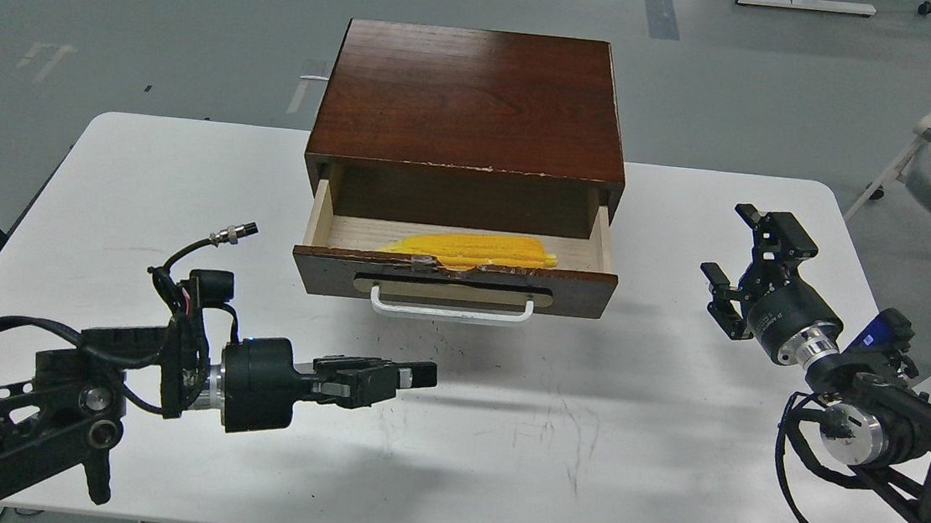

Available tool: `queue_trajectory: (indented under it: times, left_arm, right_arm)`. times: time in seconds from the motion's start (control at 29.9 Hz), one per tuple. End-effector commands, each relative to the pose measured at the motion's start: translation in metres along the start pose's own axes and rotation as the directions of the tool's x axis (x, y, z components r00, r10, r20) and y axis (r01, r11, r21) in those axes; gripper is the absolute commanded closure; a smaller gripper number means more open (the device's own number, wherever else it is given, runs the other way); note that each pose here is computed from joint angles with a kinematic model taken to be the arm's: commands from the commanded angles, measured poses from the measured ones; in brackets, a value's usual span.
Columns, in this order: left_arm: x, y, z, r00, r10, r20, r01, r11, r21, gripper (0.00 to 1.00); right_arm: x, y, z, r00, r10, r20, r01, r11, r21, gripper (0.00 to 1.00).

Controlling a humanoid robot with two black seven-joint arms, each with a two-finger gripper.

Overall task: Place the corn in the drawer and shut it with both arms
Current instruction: 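Bring the left gripper down in front of the drawer's white handle, then push the drawer front with the left gripper toward the box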

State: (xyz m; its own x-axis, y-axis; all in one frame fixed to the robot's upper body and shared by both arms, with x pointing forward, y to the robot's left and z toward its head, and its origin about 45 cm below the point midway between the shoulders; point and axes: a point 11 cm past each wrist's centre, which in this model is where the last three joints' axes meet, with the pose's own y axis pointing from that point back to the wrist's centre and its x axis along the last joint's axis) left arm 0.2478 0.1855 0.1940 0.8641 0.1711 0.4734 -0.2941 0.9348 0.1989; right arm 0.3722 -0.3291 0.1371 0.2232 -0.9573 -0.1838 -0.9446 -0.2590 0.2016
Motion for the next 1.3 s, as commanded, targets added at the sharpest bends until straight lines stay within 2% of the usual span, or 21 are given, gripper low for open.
queue_trajectory:
  times: [0.0, 0.33, 1.27]
  left_arm:
    - [0.005, 0.0, -0.004, 0.997, 0.051, -0.054, -0.052, 0.999, -0.006, 1.0]
    - [0.011, 0.001, -0.033, 0.991, 0.114, -0.074, -0.11, 0.992, 0.062, 1.0]
    - [0.031, 0.0, -0.051, 0.98, 0.182, -0.082, -0.174, 0.98, 0.099, 1.0]
  right_arm:
    - [0.0, 0.001, 0.001, 1.0, 0.002, 0.0, -0.002, 1.0, -0.002, 0.03]
    - [0.002, 0.002, 0.003, 1.0, 0.005, 0.001, -0.005, 1.0, -0.007, 0.03]
    - [0.005, 0.007, 0.009, 1.0, 0.014, 0.002, -0.014, 1.0, -0.021, 0.03]
